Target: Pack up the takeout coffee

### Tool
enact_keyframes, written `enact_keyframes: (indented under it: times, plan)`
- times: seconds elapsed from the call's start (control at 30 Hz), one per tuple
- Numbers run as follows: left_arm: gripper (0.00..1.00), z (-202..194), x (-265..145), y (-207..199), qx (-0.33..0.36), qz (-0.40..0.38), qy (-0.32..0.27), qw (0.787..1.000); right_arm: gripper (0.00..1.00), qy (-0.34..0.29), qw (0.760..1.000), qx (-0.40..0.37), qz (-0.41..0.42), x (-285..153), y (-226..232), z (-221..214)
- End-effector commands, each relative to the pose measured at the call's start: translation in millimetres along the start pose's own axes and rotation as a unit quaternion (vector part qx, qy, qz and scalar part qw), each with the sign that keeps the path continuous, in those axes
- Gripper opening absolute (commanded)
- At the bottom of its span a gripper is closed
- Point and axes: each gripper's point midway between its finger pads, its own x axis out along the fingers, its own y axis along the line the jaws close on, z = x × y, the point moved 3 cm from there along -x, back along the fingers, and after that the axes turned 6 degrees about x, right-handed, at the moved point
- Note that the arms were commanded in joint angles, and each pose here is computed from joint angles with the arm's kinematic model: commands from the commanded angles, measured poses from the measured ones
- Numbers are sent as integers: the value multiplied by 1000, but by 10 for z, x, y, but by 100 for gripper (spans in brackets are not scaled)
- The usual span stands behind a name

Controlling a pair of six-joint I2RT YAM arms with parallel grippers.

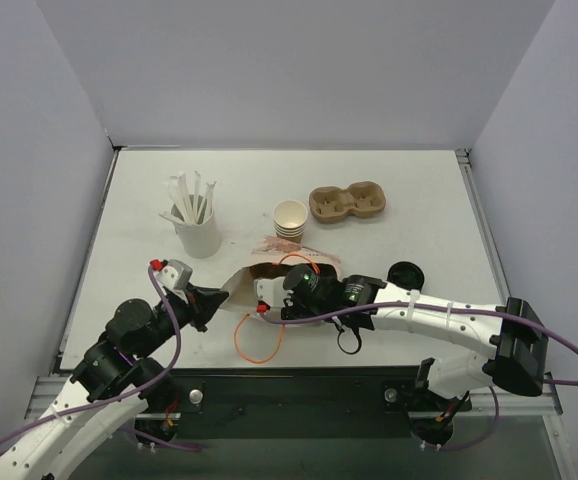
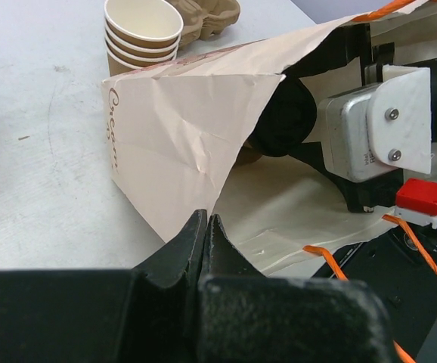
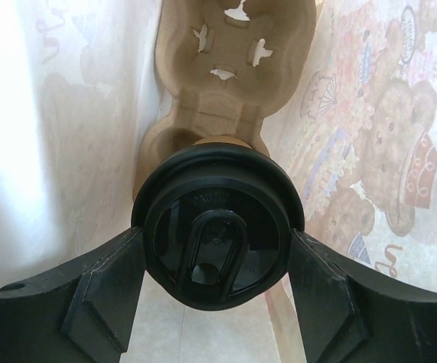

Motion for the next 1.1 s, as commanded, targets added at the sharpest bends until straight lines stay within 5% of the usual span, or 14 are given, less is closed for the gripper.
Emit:
enact_keyframes:
  times: [0.0, 0.2, 0.3, 0.4, 0.47, 1.07]
  plan:
    - [0, 269, 14, -43, -27, 2, -44, 999, 36, 17, 999, 36, -7, -14, -163, 2]
    - [0, 271, 47, -187, -96, -35, -49, 994, 35, 13, 998, 63, -22, 133, -216, -7]
    - [30, 266, 67, -162, -89, -22, -29, 995, 35, 16, 999, 47, -20, 140, -183, -59]
    - [49, 331, 43, -92, -63, 3, -23, 998, 35, 11, 999, 49, -17, 106, -171, -89]
    - [53, 323, 39, -31, -56, 25, -16, 998, 35, 10, 999, 50, -18, 80, -163, -108]
    - [57, 447, 296, -347, 5, -85, 28, 996, 34, 20, 999, 23, -14, -20, -48, -362]
